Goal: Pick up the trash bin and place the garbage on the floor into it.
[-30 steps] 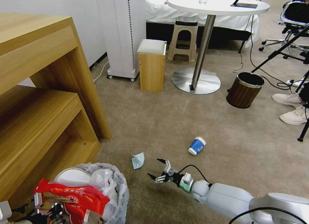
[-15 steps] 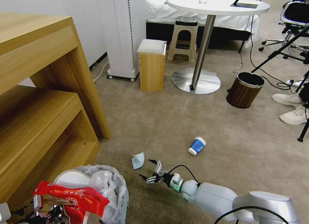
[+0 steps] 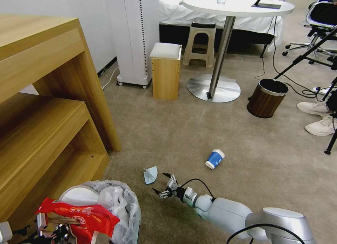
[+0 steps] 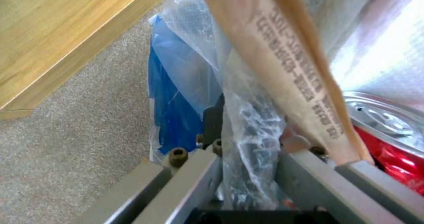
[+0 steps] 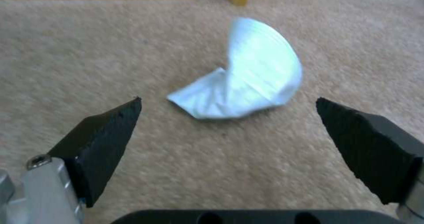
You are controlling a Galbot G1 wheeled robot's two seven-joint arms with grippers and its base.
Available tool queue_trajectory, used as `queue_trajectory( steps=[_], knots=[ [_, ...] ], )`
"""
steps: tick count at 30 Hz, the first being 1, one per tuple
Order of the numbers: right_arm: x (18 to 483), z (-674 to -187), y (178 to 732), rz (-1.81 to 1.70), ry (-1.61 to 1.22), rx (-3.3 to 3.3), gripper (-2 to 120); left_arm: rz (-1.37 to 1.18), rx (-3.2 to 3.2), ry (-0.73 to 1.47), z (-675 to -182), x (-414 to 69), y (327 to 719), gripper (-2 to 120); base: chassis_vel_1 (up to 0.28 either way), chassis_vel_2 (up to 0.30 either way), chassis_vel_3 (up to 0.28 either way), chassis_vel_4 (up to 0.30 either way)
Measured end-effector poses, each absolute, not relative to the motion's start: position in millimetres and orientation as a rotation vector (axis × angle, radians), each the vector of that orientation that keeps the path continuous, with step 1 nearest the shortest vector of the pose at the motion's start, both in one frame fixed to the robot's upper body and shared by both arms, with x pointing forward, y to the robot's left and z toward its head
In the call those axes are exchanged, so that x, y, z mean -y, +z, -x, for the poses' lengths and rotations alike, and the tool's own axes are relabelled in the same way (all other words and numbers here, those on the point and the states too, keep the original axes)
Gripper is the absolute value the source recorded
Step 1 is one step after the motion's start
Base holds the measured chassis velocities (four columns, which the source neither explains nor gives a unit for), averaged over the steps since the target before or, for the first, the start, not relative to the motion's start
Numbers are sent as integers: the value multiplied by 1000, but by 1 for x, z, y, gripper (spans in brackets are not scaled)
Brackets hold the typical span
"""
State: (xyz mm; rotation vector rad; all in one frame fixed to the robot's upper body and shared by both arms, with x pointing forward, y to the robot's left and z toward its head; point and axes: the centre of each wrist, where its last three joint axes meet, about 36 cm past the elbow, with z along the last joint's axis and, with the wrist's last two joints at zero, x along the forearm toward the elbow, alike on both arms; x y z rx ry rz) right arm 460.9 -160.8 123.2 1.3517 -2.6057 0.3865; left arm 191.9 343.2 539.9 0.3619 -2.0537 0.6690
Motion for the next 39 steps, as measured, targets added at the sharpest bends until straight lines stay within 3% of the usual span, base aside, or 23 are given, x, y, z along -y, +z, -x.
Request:
queue_trajectory(
  steps=[39],
  knots=[
    [104, -482, 126, -1248, 581, 2638, 100, -357, 2046, 678, -189, -342, 537, 0, 0, 0, 0, 0]
  ],
)
